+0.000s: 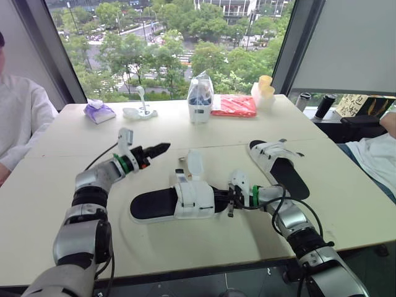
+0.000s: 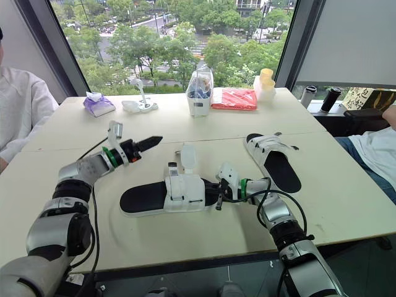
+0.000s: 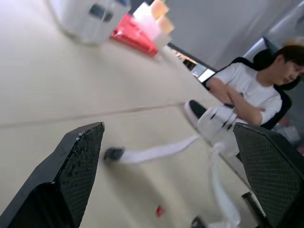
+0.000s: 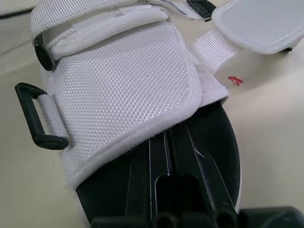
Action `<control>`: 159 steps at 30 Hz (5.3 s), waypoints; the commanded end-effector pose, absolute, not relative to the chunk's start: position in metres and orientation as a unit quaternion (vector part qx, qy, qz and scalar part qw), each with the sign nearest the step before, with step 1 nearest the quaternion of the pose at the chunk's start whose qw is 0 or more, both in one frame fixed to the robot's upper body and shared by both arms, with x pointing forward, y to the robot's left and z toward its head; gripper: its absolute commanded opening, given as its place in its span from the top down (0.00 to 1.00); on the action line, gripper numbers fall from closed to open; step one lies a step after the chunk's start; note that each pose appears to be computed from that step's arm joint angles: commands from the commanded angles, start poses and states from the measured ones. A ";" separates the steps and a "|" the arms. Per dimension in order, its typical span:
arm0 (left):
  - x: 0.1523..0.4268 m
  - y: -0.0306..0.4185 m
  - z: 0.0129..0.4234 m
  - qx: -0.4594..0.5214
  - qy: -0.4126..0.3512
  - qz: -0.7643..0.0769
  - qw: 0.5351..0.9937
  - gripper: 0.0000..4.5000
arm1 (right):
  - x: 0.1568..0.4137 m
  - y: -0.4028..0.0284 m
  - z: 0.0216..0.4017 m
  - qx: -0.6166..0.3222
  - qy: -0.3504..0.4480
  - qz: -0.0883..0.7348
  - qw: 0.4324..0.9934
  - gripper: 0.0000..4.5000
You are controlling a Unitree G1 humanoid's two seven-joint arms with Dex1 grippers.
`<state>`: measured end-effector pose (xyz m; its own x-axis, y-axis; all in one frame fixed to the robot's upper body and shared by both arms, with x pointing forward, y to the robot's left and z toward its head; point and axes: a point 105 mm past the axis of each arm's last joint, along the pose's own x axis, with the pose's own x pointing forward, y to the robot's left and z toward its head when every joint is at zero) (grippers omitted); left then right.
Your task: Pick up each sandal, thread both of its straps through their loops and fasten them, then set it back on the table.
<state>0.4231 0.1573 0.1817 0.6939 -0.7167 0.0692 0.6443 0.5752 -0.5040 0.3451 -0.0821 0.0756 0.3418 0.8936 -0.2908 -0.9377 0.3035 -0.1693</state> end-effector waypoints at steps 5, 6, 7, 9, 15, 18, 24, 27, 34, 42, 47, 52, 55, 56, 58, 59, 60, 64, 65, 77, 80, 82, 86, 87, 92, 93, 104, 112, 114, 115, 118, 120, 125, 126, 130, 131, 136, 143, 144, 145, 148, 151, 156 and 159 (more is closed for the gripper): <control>0.409 0.113 0.197 -0.250 0.093 -0.435 0.860 0.01 | 0.339 -0.096 0.023 -0.160 0.171 0.542 0.807 1.00; 0.407 0.110 0.195 -0.248 0.099 -0.437 0.859 0.01 | 0.339 -0.095 0.023 -0.159 0.171 0.542 0.807 1.00; 0.405 0.105 0.187 -0.246 0.124 -0.438 0.856 0.01 | 0.339 -0.095 0.023 -0.161 0.170 0.542 0.807 1.00; 0.401 0.098 0.168 -0.234 0.178 -0.435 0.851 0.01 | 0.338 -0.095 0.021 -0.174 0.170 0.543 0.804 1.00; 0.395 0.095 0.157 -0.261 0.216 -0.429 0.838 0.01 | 0.337 -0.096 0.021 -0.175 0.168 0.542 0.804 1.00; 0.392 0.092 0.157 -0.276 0.214 -0.437 0.829 0.01 | 0.337 -0.096 0.020 -0.175 0.169 0.541 0.805 1.00; 0.415 0.075 0.154 -0.331 0.207 -0.411 0.824 0.01 | 0.338 -0.093 0.019 -0.172 0.168 0.540 0.806 1.00; 0.432 0.067 0.155 -0.356 0.202 -0.381 0.829 0.01 | 0.338 -0.091 0.019 -0.173 0.167 0.540 0.807 1.00; 0.451 0.059 0.157 -0.376 0.171 -0.328 0.850 0.01 | 0.335 -0.088 0.018 -0.178 0.162 0.540 0.807 1.00; 0.456 0.062 0.166 -0.416 0.131 -0.321 0.841 0.01 | 0.334 -0.090 0.018 -0.180 0.158 0.531 0.813 1.00; 0.456 0.066 0.182 -0.466 0.091 -0.339 0.812 0.01 | 0.334 -0.089 0.019 -0.183 0.155 0.528 0.815 1.00; 0.457 0.068 0.196 -0.494 0.058 -0.349 0.794 0.01 | 0.334 -0.090 0.019 -0.183 0.155 0.527 0.815 1.00; 0.456 0.070 0.193 -0.479 0.063 -0.356 0.800 0.01 | 0.333 -0.090 0.018 -0.184 0.156 0.528 0.815 1.00; 0.455 0.071 0.191 -0.472 0.066 -0.356 0.803 0.01 | 0.333 -0.090 0.018 -0.184 0.156 0.528 0.814 1.00; 0.454 0.070 0.186 -0.454 0.073 -0.362 0.811 0.01 | 0.334 -0.090 0.019 -0.184 0.156 0.528 0.814 1.00; 0.453 0.070 0.183 -0.444 0.077 -0.363 0.816 0.01 | 0.334 -0.090 0.019 -0.184 0.155 0.528 0.814 1.00; 0.453 0.070 0.180 -0.430 0.083 -0.362 0.823 0.01 | 0.335 -0.090 0.019 -0.184 0.155 0.527 0.815 1.00; 0.451 0.066 0.173 -0.398 0.092 -0.367 0.836 0.41 | 0.335 -0.090 0.020 -0.186 0.156 0.529 0.813 1.00; 0.451 0.066 0.174 -0.398 0.090 -0.367 0.836 0.52 | 0.335 -0.090 0.020 -0.186 0.156 0.530 0.812 1.00; 0.442 0.058 0.193 -0.222 0.058 -0.464 0.856 0.99 | 0.337 -0.090 0.021 -0.189 0.156 0.532 0.810 1.00; 0.423 0.048 0.194 -0.042 0.028 -0.558 0.828 0.99 | 0.337 -0.094 0.020 -0.191 0.157 0.529 0.812 1.00; 0.405 0.045 0.191 0.102 -0.014 -0.617 0.780 0.99 | 0.337 -0.097 0.019 -0.192 0.158 0.527 0.812 1.00; 0.384 0.048 0.188 0.340 -0.124 -0.622 0.695 0.99 | 0.337 -0.099 0.018 -0.193 0.159 0.525 0.813 1.00; 0.378 0.050 0.188 0.397 -0.157 -0.615 0.663 0.99 | 0.337 -0.099 0.018 -0.193 0.159 0.525 0.813 1.00; 0.354 0.060 0.195 0.582 -0.325 -0.546 0.507 0.99 | 0.337 -0.099 0.017 -0.193 0.160 0.526 0.812 1.00; 0.349 0.062 0.197 0.599 -0.352 -0.535 0.480 0.99 | 0.337 -0.099 0.017 -0.193 0.160 0.527 0.812 1.00; 0.350 0.067 0.175 0.694 -0.455 -0.439 0.344 0.99 | 0.337 -0.100 0.016 -0.195 0.164 0.530 0.809 1.00; 0.344 0.074 0.169 0.667 -0.518 -0.420 0.332 0.70 | 0.337 -0.099 0.015 -0.195 0.165 0.532 0.807 1.00; 0.345 0.077 0.174 0.662 -0.524 -0.414 0.342 0.48 | 0.337 -0.099 0.015 -0.195 0.166 0.532 0.807 1.00; 0.346 0.081 0.177 0.661 -0.520 -0.411 0.352 0.36 | 0.338 -0.098 0.015 -0.195 0.166 0.533 0.807 1.00; 0.344 0.091 0.184 0.643 -0.506 -0.418 0.395 0.27 | 0.338 -0.098 0.015 -0.195 0.166 0.534 0.806 1.00; 0.338 0.099 0.188 0.618 -0.489 -0.440 0.431 0.27 | 0.339 -0.098 0.015 -0.195 0.166 0.534 0.806 1.00; 0.346 0.124 0.196 0.553 -0.420 -0.438 0.571 0.27 | 0.339 -0.098 0.014 -0.196 0.167 0.535 0.805 1.00; 0.355 0.131 0.197 0.537 -0.391 -0.420 0.618 0.27 | 0.340 -0.098 0.014 -0.196 0.167 0.535 0.804 1.00; 0.373 0.140 0.189 0.413 -0.230 -0.421 0.775 0.27 | 0.339 -0.100 0.012 -0.196 0.169 0.536 0.804 1.00; 0.382 0.142 0.188 0.366 -0.190 -0.430 0.803 0.27 | 0.338 -0.100 0.011 -0.196 0.169 0.535 0.804 1.00; 0.387 0.150 0.205 -0.039 -0.015 -0.562 0.826 0.27 | 0.339 -0.095 0.010 -0.188 0.169 0.535 0.806 1.00; 0.385 0.146 0.184 -0.159 0.002 -0.554 0.817 0.27 | 0.336 -0.092 0.007 -0.185 0.171 0.541 0.802 1.00; 0.393 0.146 0.184 -0.131 -0.042 -0.516 0.845 0.27 | 0.336 -0.092 0.007 -0.185 0.171 0.541 0.802 1.00; 0.405 0.149 0.185 -0.069 -0.085 -0.448 0.887 0.27 | 0.335 -0.091 0.007 -0.185 0.172 0.542 0.801 1.00; 0.420 0.162 0.198 0.045 -0.174 -0.289 0.940 0.27 | 0.335 -0.089 0.007 -0.186 0.172 0.547 0.798 1.00; 0.430 0.187 0.204 0.095 -0.186 -0.151 0.966 0.27 | 0.335 -0.086 0.007 -0.187 0.171 0.549 0.797 1.00; 0.446 0.207 0.225 0.046 -0.200 -0.018 0.979 0.27 | 0.337 -0.083 0.008 -0.191 0.170 0.551 0.794 1.00; 0.460 0.220 0.242 0.016 -0.204 0.030 0.978 0.27 | 0.337 -0.083 0.008 -0.190 0.170 0.552 0.794 1.00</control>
